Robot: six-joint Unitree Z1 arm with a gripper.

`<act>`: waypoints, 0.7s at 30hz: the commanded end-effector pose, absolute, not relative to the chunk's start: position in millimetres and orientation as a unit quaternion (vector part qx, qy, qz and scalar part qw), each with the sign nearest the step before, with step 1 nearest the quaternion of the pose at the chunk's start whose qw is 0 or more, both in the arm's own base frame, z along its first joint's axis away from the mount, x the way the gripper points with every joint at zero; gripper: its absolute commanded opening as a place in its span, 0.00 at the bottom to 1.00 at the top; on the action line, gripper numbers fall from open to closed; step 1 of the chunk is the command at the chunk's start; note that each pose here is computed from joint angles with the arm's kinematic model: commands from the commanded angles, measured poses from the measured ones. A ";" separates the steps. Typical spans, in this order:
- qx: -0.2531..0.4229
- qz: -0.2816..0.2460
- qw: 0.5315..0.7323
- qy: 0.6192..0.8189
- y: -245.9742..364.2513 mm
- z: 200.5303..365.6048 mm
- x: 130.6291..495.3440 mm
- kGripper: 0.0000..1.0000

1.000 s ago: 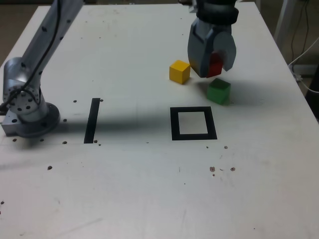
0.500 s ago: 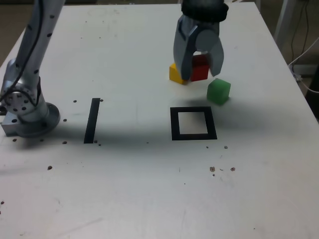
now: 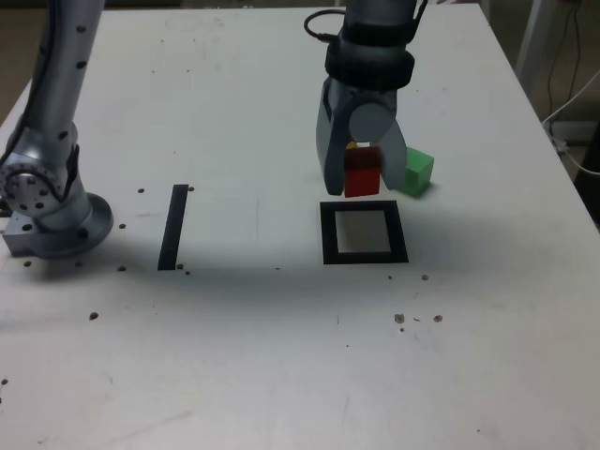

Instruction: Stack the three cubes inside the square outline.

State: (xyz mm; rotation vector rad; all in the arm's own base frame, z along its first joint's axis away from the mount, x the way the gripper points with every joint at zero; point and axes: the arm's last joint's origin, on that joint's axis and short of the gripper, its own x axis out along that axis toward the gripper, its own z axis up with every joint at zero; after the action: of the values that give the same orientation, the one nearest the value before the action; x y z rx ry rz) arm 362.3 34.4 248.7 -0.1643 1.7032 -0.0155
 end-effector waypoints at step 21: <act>-0.064 -0.044 0.658 0.749 9.3 219.5 358.8 0.21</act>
State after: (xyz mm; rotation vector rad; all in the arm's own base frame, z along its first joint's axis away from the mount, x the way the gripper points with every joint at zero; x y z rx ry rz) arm 357.5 10.1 223.3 -0.1459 1.6912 -0.0949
